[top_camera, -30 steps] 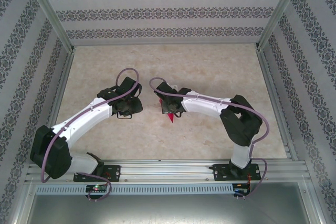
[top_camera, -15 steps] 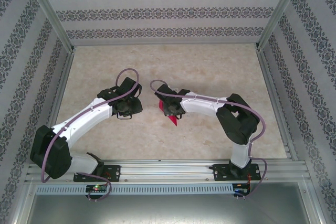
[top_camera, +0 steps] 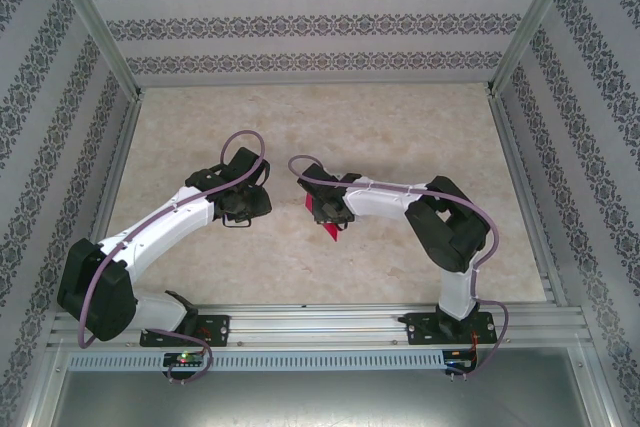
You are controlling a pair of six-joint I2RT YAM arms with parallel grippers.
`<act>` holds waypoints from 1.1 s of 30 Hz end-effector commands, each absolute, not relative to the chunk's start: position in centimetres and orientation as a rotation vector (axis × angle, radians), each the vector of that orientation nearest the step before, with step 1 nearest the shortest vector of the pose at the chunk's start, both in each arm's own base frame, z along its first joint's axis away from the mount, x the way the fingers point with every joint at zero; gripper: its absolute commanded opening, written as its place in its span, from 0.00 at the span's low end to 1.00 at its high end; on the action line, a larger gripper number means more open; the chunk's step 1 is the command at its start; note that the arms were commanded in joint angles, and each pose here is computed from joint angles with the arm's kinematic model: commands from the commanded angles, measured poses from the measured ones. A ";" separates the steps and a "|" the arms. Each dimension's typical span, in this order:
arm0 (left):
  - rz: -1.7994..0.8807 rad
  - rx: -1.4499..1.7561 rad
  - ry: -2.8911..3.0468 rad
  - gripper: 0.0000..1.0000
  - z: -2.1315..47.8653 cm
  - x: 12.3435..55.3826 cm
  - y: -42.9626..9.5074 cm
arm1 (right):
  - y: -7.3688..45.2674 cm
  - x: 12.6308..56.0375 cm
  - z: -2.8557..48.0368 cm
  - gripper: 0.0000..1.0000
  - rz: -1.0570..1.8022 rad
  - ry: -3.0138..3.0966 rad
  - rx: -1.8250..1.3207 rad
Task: Fold a paper plane with a square sheet of paper (pick it up from the middle)
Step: Move a paper plane to the center of the table, then reset both arms
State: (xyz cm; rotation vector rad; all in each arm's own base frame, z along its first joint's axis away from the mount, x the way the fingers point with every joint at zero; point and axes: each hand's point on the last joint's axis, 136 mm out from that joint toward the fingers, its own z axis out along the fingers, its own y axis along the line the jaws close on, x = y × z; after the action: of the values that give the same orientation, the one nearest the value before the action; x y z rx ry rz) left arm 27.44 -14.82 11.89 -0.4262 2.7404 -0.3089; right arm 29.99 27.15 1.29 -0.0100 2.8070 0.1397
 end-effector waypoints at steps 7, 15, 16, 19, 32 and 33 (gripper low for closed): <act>-0.280 -0.457 2.765 0.35 11.0 27.2 -14.2 | 27.0 28.7 -0.6 0.25 0.130 2.872 0.190; -0.233 -0.445 2.745 0.36 11.4 27.2 -13.4 | 28.5 30.2 6.6 0.41 0.292 2.744 0.087; -0.221 -0.444 2.740 0.36 11.5 27.3 -13.3 | 28.7 30.3 8.1 0.43 0.325 2.712 0.067; -0.174 -0.431 2.725 0.36 11.9 27.6 -12.7 | 28.4 30.5 12.0 0.52 0.389 2.614 0.036; 0.337 -0.502 2.503 0.67 14.2 29.9 -3.4 | 7.6 31.1 22.0 0.87 -0.172 1.994 0.203; 0.350 -0.543 2.491 0.74 14.1 30.1 -2.3 | 6.3 31.2 21.1 0.87 -0.211 1.994 0.193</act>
State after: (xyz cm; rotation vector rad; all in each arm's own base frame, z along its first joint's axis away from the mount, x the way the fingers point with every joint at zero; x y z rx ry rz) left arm 29.77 -6.66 12.84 -0.4861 2.5796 0.1584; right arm 30.54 11.15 22.22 0.2204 2.0708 0.0765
